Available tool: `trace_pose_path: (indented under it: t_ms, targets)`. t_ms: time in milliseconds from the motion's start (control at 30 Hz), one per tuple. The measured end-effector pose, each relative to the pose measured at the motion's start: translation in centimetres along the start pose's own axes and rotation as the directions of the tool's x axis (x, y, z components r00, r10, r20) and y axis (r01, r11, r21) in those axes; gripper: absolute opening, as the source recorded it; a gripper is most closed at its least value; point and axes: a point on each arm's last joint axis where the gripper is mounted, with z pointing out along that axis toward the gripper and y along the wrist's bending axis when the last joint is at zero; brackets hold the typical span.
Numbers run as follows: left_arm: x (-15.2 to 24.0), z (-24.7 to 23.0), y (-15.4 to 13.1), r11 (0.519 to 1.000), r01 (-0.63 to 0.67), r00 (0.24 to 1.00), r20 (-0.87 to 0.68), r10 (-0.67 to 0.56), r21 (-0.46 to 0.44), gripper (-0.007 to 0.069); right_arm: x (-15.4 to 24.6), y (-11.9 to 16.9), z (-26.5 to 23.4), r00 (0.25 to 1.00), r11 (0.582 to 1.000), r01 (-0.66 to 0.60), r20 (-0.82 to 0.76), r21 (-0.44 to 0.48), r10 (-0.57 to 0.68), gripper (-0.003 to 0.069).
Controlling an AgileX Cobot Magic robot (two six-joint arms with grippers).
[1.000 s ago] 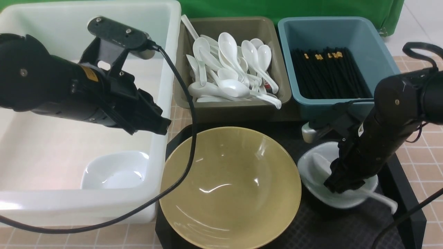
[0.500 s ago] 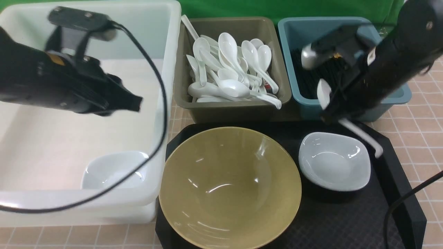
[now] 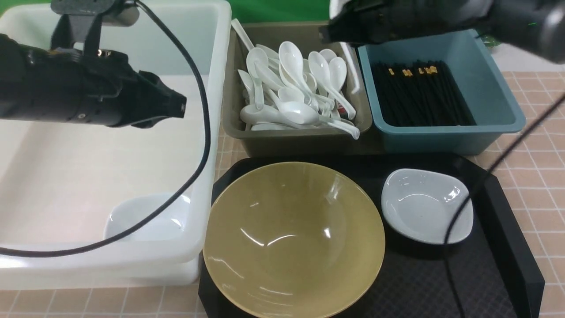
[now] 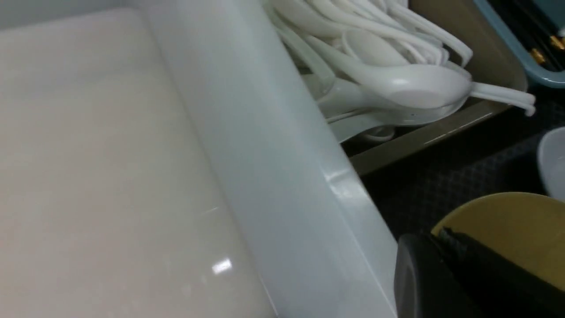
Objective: On brown table put chopsticks spoon bowls plates into blue grey white boxes.
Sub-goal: 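Place the white spoon into the bin of spoons with the right gripper, then grasp the large bowl on the tray by its rim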
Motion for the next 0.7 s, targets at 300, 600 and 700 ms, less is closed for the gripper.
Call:
trace_pose_path:
  t_ms: [300, 600, 700]
  targets:
    - [-1.3, -0.2, -0.6, 0.997, -0.04, 0.999, -0.013, 0.041, 0.07, 0.0001, -3.4, 0.6, -0.5, 0.995, 0.994, 0.035, -0.087, -0.104, -0.044, 0.0529]
    - [-5.6, 3.8, -2.5, 0.945, -0.217, 0.945, -0.19, 0.266, 0.245, 0.0004, -5.2, 1.6, -6.9, 0.914, 0.959, 0.122, -0.347, -0.254, -0.208, 0.0536]
    - [-5.8, 8.0, -4.5, 0.914, -0.3, 0.882, -0.285, 0.375, 0.275, 0.0025, -5.6, 1.5, -9.6, 0.906, 0.969, 0.136, -0.369, -0.208, -0.206, 0.0484]
